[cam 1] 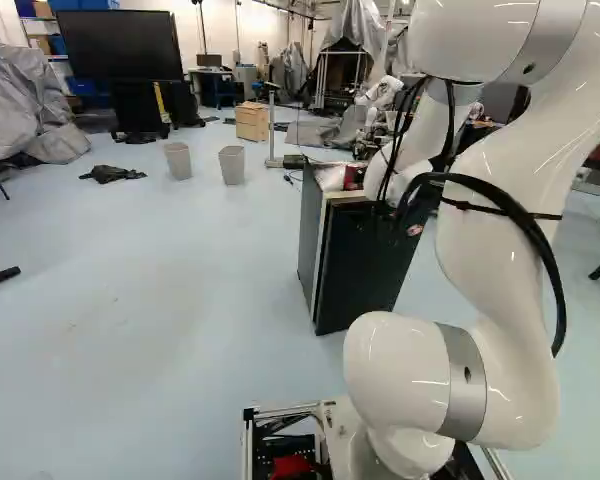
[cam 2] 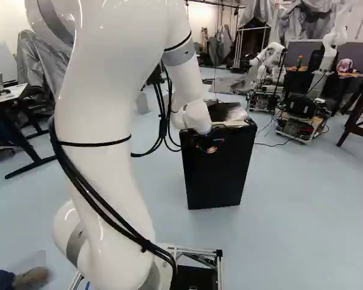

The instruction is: Grab a drink from the fridge

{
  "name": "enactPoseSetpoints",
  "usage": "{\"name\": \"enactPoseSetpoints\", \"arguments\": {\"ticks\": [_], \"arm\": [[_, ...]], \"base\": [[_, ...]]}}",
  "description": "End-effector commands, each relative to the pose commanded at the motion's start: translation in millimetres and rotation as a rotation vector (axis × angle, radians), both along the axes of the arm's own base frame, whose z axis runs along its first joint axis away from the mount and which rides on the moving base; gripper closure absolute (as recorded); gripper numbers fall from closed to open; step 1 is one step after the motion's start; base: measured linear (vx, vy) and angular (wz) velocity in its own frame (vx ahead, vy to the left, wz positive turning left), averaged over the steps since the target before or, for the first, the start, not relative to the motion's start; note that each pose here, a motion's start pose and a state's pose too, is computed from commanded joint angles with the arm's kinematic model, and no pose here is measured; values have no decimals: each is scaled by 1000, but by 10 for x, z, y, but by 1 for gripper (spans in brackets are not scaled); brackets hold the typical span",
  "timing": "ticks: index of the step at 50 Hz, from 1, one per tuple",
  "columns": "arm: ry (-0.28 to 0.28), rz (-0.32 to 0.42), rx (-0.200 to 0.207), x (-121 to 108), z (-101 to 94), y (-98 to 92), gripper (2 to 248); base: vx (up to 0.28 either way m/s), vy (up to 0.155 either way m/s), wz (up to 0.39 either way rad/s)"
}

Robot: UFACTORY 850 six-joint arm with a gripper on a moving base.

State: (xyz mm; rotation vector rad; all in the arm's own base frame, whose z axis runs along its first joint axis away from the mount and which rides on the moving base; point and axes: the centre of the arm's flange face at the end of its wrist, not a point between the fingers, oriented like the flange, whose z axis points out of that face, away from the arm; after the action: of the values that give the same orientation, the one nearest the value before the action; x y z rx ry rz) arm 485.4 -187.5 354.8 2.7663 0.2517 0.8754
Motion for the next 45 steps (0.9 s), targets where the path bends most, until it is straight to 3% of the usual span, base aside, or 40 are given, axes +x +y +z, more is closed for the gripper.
{"name": "enactPoseSetpoints", "arguments": {"ticks": [32, 45], "arm": [[-14, 25, -5, 273, -15, 39, 3], [-12, 25, -5, 247, -13, 45, 3]], "base": [[0, 0, 0], [0, 0, 0]]}}
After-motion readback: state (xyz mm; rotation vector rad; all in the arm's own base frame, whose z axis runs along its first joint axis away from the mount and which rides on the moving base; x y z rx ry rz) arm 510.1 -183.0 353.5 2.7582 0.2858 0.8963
